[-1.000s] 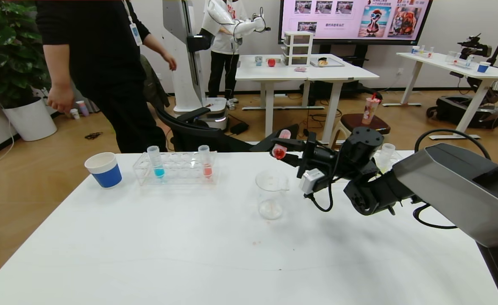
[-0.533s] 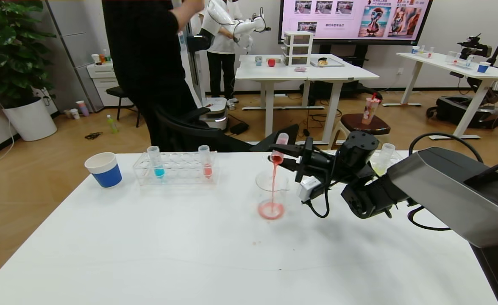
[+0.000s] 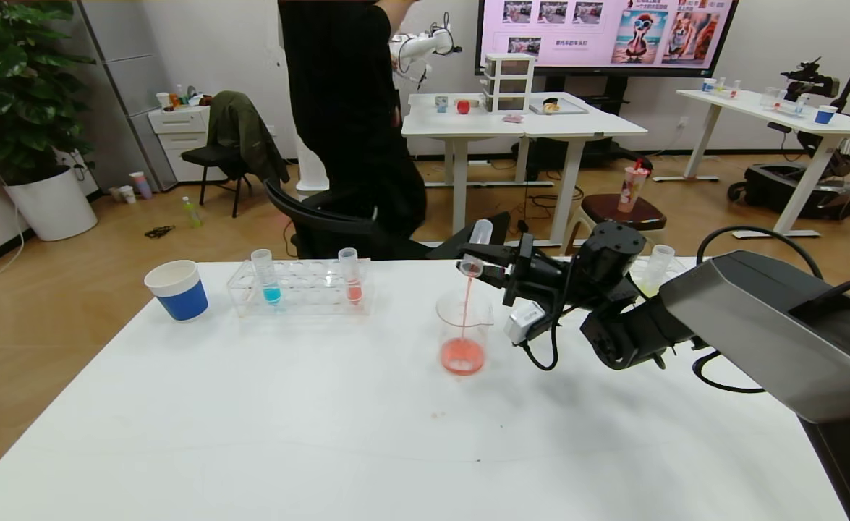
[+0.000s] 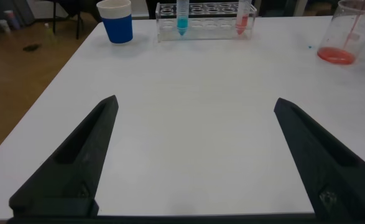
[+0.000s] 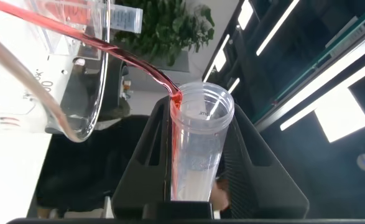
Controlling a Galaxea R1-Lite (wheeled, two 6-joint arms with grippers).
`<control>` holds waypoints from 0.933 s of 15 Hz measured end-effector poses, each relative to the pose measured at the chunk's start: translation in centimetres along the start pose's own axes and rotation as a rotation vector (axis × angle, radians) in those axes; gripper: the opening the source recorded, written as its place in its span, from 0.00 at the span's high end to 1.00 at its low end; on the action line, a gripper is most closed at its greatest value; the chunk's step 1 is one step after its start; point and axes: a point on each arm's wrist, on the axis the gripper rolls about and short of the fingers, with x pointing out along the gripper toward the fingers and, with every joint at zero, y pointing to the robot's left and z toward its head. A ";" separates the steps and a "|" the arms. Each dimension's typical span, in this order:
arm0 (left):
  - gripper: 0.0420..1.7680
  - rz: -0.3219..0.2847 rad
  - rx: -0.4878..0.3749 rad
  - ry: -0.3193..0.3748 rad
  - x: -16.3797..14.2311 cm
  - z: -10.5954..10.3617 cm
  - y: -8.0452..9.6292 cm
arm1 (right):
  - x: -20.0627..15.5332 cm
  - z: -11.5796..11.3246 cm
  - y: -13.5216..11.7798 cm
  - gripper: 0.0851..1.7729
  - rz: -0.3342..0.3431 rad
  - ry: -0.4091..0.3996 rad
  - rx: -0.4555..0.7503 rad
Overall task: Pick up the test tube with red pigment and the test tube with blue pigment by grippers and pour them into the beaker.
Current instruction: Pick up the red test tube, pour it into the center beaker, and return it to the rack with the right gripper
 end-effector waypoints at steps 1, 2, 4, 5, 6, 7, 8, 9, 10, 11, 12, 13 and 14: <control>0.01 0.000 0.000 0.000 0.0 0.0 0.0 | 0.1 0.0 -0.1 0.75 -0.003 -0.005 -0.020; 0.01 0.000 0.000 0.000 0.0 0.0 0.0 | 0.1 -0.1 -0.3 0.75 -0.009 -0.011 -0.043; 0.01 0.000 0.000 0.000 0.0 0.0 0.0 | 0.2 -0.3 -0.8 0.75 -0.020 -0.016 -0.087; 0.01 0.000 0.000 0.000 0.0 0.0 0.0 | 0.2 -0.4 -1.0 0.75 -0.024 -0.017 -0.100; 0.01 0.000 0.000 0.000 0.0 0.0 0.0 | 0.2 -0.5 -1.0 0.75 -0.025 -0.020 -0.102; 0.01 0.000 0.000 0.000 0.0 0.0 0.0 | 0.2 -0.5 -1.0 0.75 -0.025 -0.021 -0.102; 0.01 0.000 0.000 0.000 0.0 0.0 0.0 | 0.2 -0.5 -1.1 0.75 -0.025 -0.020 -0.098; 0.01 0.000 0.000 0.000 0.0 0.0 0.0 | 0.1 -0.5 -1.1 0.75 -0.023 -0.019 -0.084; 0.01 0.000 0.000 0.000 0.0 0.0 0.0 | 0.0 -0.4 -1.1 0.75 -0.021 -0.017 -0.044; 0.01 0.000 0.000 0.000 0.0 0.0 0.0 | 0.0 -0.4 -1.1 0.75 -0.021 -0.011 0.010; 0.01 0.000 0.000 0.000 0.0 0.0 0.0 | 0.0 -0.3 -1.2 0.75 -0.021 -0.001 0.086; 0.01 0.000 0.000 0.000 0.0 0.0 0.0 | -0.1 -0.1 -1.6 0.75 -0.032 0.036 0.169; 0.01 0.000 0.000 0.000 0.0 0.0 0.0 | -0.3 -0.1 -2.1 0.75 -0.056 0.073 0.243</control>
